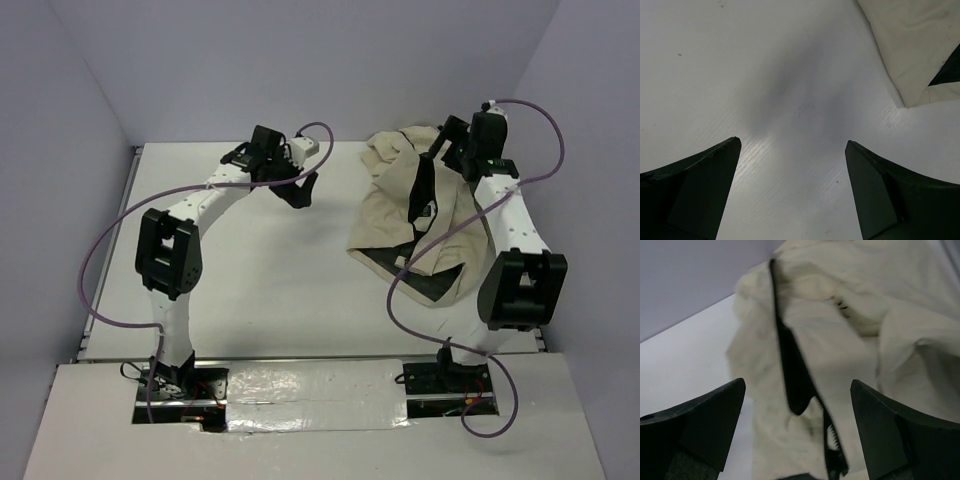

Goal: Zip up the jacket

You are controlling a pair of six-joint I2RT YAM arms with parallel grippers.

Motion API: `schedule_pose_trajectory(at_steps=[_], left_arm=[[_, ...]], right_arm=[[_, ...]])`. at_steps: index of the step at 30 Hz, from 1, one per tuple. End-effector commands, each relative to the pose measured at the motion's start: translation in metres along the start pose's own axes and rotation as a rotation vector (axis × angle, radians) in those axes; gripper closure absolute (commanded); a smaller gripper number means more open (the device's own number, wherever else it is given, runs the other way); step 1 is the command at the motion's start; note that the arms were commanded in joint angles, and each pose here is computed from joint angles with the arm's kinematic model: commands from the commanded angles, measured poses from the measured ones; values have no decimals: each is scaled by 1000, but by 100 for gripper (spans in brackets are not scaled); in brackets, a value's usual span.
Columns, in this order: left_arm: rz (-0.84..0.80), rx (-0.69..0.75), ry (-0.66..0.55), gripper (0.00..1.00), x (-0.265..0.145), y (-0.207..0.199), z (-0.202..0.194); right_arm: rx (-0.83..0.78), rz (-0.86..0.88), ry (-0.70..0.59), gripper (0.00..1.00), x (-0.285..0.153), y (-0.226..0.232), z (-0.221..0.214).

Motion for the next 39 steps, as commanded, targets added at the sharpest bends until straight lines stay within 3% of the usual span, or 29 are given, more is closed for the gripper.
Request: schedule_pose_trajectory(at_steps=[1, 5, 12, 17, 24, 32, 35, 38, 39], left_arm=[[15, -51, -61, 1, 2, -1, 24], [47, -65, -37, 1, 8, 7, 12], [40, -87, -7, 1, -3, 14, 2], [43, -171, -41, 1, -23, 37, 6], [141, -212, -126, 1, -73, 80, 2], [228, -225, -131, 1, -119, 117, -15], [242, -209, -111, 1, -124, 118, -17], [218, -213, -103, 1, -124, 112, -15], [198, -205, -108, 1, -124, 106, -11]], right_arm=[[-57, -128, 22, 7, 19, -27, 14], [-107, 41, 186, 12, 69, -5, -28], [-122, 220, 356, 17, 107, 37, -112], [-200, 431, 442, 18, 116, 119, -161], [-211, 749, 422, 18, 83, 271, -185], [-185, 963, 311, 17, 31, 362, -144], [-195, 907, 298, 13, 30, 346, -122], [-253, 827, 209, 0, 20, 315, -86], [-288, 805, 141, 0, 1, 307, -60]])
Point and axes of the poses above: each gripper's point midway between its finger pads, its own x axis out along the fingers, its own y axis along the line the jaws close on, z = x × y, the point moved 1 cm from there along -x, back along the fingers, and after that the axes turned 15 degrees about -x, right-handed, at the moved point
